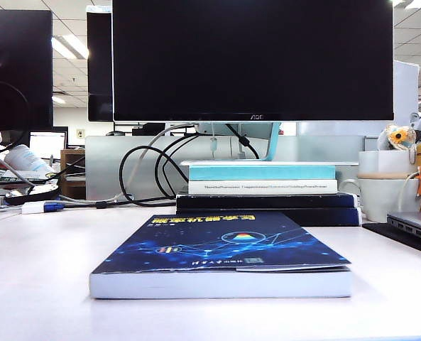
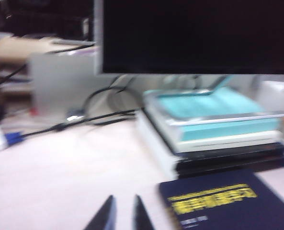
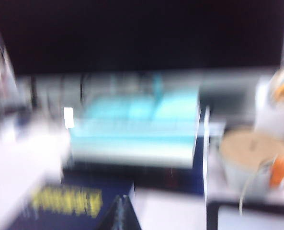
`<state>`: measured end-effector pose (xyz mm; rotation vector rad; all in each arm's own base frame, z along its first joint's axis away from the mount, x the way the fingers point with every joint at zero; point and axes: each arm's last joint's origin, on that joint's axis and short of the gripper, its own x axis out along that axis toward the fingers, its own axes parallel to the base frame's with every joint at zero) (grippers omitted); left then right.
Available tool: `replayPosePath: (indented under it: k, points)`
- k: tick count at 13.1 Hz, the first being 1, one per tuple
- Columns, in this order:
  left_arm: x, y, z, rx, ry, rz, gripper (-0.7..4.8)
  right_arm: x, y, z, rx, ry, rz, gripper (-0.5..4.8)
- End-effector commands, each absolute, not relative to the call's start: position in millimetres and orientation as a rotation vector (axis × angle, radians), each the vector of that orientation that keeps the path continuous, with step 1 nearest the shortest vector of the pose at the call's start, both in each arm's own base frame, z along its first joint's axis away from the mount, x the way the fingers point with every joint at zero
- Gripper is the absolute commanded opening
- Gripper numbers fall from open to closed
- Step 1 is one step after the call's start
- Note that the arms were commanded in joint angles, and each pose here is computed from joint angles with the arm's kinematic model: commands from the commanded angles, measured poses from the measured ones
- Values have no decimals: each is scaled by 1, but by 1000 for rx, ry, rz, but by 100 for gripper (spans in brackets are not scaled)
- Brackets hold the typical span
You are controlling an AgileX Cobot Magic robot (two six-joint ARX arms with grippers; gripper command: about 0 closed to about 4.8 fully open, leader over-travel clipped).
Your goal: Close the book.
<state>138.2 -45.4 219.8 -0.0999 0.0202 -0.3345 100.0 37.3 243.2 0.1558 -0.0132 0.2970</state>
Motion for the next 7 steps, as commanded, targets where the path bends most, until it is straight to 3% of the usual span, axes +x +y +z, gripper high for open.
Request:
replayPosePath:
  k: [1,4,7]
  points:
    - [140,-9,197,-188,23,-325,-6,86,28,216,158,-139,256,-2]
    - [129,-3,167,-179,18,-197,-6,90,25,185,143,-82,130,-2]
    - [123,-3,171,-157,-2,-208,-6,93,26,168,98,-18,130,-2]
